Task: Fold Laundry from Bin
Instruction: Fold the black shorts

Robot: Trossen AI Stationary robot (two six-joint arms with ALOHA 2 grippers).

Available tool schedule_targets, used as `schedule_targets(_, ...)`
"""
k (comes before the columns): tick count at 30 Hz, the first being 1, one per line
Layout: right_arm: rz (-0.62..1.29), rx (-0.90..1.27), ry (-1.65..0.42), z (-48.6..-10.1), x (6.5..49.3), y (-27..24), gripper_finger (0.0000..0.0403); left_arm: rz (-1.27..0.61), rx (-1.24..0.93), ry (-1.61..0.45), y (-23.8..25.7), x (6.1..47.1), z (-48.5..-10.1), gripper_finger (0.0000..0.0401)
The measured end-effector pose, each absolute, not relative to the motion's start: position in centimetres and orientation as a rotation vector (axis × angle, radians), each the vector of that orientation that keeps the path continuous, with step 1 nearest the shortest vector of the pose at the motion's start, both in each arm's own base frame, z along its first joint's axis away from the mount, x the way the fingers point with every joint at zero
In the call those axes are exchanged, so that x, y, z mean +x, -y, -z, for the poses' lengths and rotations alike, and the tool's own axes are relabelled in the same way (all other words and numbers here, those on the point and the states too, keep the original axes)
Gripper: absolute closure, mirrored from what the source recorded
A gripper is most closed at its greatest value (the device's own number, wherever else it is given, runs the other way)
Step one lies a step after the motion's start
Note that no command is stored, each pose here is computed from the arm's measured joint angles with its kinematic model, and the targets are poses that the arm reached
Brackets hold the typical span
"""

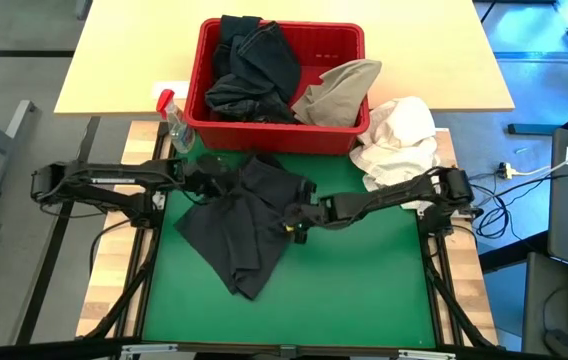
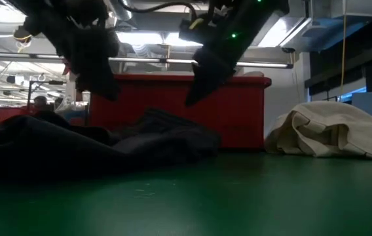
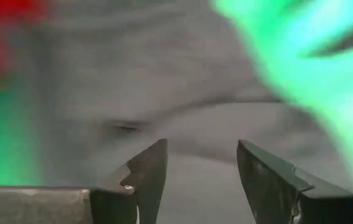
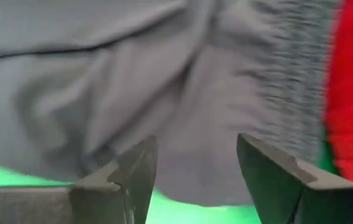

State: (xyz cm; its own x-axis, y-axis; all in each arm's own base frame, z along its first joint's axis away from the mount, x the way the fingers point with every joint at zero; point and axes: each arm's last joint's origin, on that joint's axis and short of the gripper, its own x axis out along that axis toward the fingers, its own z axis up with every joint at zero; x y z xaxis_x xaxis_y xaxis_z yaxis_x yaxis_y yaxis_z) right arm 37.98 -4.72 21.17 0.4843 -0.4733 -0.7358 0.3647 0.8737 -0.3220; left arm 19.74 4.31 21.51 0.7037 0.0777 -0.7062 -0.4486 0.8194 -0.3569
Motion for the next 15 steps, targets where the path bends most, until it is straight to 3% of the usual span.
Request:
schedule_targets(3,0.571,-0.076,-0.901,-22.0,37.6,6.3,0.018,-0.225,-0.746,-0.801,-2.2,19.7,-21.0,0.0213)
schedule_targets(15,0.563,-0.01,-0.909,-20.9,37.1,7.2,0.018,-0.378,-1.024,-0.972,2.8,19.0,-17.3,0.0213)
